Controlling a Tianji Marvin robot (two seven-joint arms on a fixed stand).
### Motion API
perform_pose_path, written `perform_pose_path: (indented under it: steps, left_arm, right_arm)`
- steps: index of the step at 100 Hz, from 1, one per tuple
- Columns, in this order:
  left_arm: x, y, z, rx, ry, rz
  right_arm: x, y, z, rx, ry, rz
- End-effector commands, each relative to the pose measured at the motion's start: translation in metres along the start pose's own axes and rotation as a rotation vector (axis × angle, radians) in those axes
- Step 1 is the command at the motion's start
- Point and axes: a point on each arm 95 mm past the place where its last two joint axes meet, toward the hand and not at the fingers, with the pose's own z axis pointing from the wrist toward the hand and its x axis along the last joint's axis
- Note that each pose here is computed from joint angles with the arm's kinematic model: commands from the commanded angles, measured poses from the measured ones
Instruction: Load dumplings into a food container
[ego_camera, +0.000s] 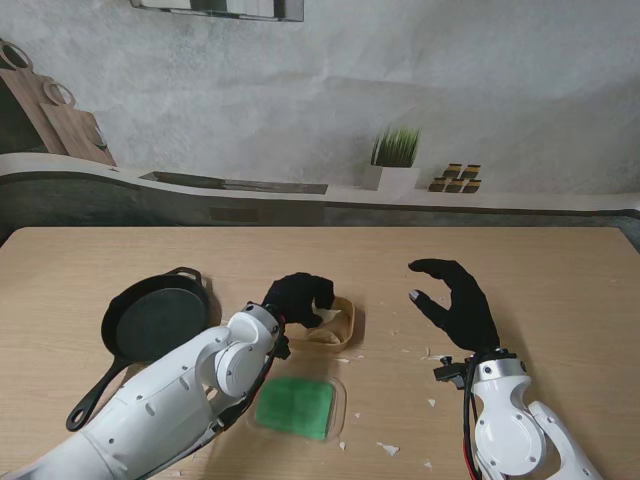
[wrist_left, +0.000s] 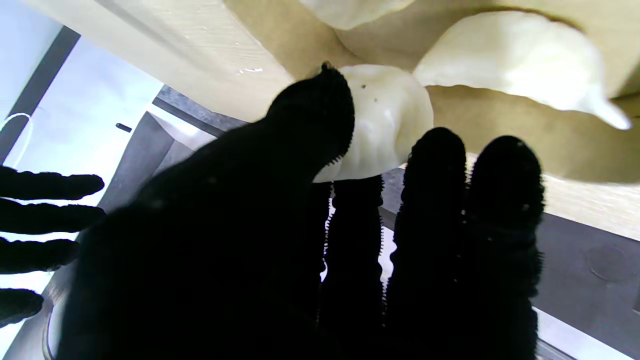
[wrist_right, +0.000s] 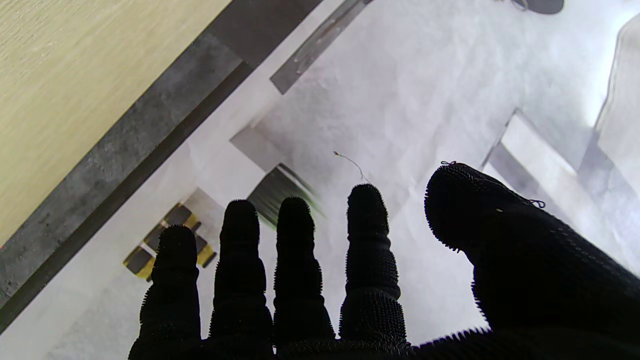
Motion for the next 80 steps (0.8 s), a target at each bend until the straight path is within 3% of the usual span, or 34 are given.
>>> perform_pose_path:
  steps: [1, 54, 69, 80]
  left_arm:
    - [0.01, -0.001, 0.006, -0.01, 0.032, 0.005]
    - [0.002, 0.003, 0.004, -0.06, 0.079, 0.071]
    - [0.005, -0.008, -0.004, -0.027, 0.105, 0.104]
    - [0.006, -0.028, -0.024, 0.03, 0.135, 0.161]
  right_arm:
    - [0.003, -0.004, -0.002, 0.012, -0.001, 0.012]
    - [0.002, -0.004, -0.001, 0.006, -0.004, 0.013]
    - [0.003, -0.004, -0.001, 0.011, 0.001, 0.012]
    - [0.006, -0.004, -0.002, 0.02, 0.008, 0.007]
